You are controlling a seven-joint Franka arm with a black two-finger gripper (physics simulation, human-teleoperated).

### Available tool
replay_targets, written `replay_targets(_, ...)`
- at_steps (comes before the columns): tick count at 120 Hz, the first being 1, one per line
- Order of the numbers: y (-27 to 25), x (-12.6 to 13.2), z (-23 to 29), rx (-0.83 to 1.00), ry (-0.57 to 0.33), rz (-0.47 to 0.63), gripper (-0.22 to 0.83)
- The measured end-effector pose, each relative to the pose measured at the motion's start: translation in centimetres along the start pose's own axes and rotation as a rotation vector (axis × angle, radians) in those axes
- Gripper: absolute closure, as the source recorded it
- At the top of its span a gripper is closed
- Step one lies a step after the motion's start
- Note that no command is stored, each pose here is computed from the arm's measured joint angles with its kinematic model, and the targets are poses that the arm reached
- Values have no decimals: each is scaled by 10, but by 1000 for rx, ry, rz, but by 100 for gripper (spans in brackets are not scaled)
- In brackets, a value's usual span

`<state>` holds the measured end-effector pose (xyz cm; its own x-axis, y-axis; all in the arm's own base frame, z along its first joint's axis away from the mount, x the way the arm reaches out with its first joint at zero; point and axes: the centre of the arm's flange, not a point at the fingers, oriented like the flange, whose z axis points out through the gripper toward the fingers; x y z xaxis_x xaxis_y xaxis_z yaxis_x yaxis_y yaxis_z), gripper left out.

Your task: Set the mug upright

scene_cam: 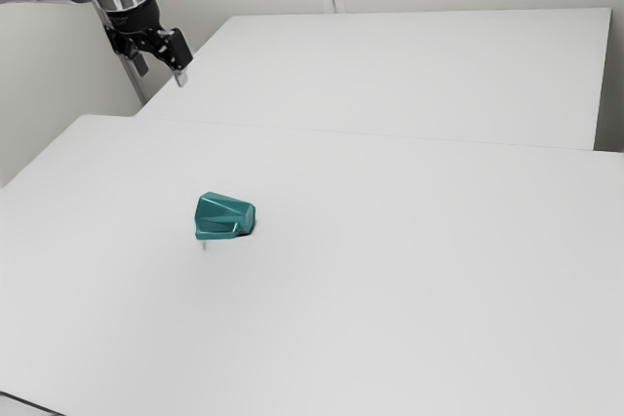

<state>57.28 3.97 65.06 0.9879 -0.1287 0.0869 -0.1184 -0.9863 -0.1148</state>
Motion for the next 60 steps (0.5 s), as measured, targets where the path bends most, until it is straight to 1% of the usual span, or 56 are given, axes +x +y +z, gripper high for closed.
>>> replay_targets(42, -5, -1, 11, 2, -12, -12, 2)
replay_targets(60, -16, -6, 27, -30, -25, -43, 2)
